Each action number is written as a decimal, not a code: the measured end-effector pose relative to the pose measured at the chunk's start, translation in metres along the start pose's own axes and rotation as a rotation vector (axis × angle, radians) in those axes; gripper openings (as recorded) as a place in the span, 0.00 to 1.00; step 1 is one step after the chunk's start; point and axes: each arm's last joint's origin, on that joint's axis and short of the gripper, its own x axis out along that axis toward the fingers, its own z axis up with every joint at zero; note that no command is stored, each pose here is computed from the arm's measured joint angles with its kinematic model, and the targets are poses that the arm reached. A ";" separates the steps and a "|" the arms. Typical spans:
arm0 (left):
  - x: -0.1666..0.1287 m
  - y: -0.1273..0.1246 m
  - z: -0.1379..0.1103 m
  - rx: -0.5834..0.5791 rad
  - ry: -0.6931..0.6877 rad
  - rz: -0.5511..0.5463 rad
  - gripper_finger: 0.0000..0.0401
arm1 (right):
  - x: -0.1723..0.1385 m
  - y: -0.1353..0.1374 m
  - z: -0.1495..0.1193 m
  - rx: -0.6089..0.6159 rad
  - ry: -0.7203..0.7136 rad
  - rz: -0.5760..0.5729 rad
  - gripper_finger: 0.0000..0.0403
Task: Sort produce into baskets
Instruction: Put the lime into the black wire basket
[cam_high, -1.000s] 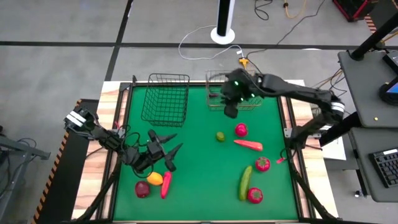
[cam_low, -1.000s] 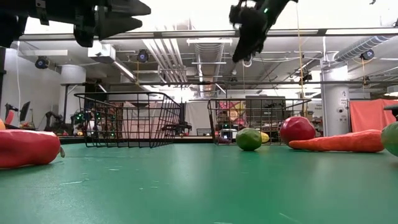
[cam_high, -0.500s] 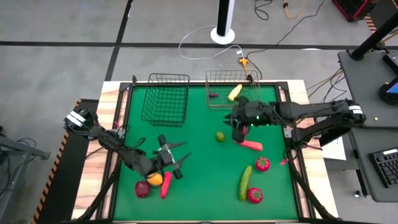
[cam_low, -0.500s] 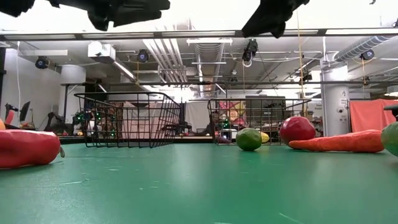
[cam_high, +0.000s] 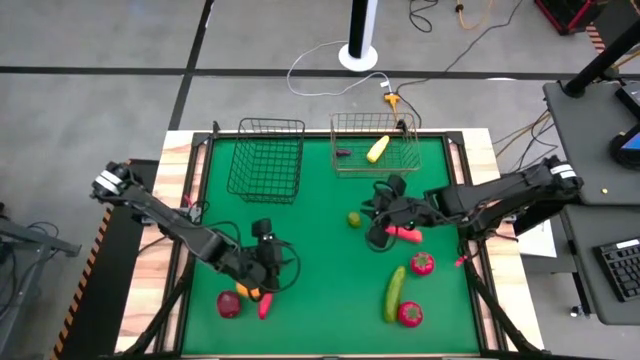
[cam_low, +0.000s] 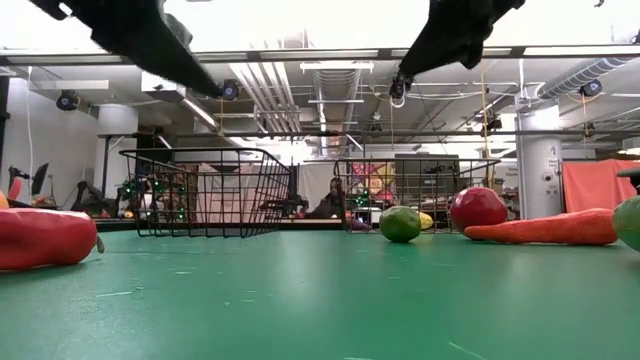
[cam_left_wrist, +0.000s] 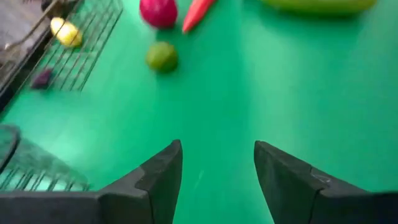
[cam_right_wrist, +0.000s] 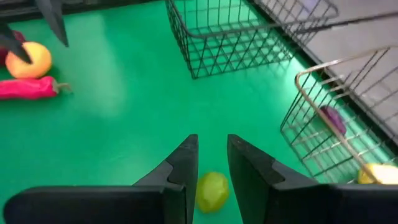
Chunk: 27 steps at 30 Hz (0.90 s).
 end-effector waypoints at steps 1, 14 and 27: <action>-0.001 0.001 0.000 -0.001 0.003 0.001 0.45 | 0.003 0.001 -0.002 0.015 0.011 -0.004 0.19; 0.005 0.004 -0.012 -0.009 -0.106 0.044 0.44 | 0.058 0.024 -0.018 0.113 0.224 -0.047 0.46; 0.007 0.006 -0.017 -0.003 -0.158 0.085 0.44 | 0.103 0.036 -0.053 -0.090 0.323 -0.223 0.61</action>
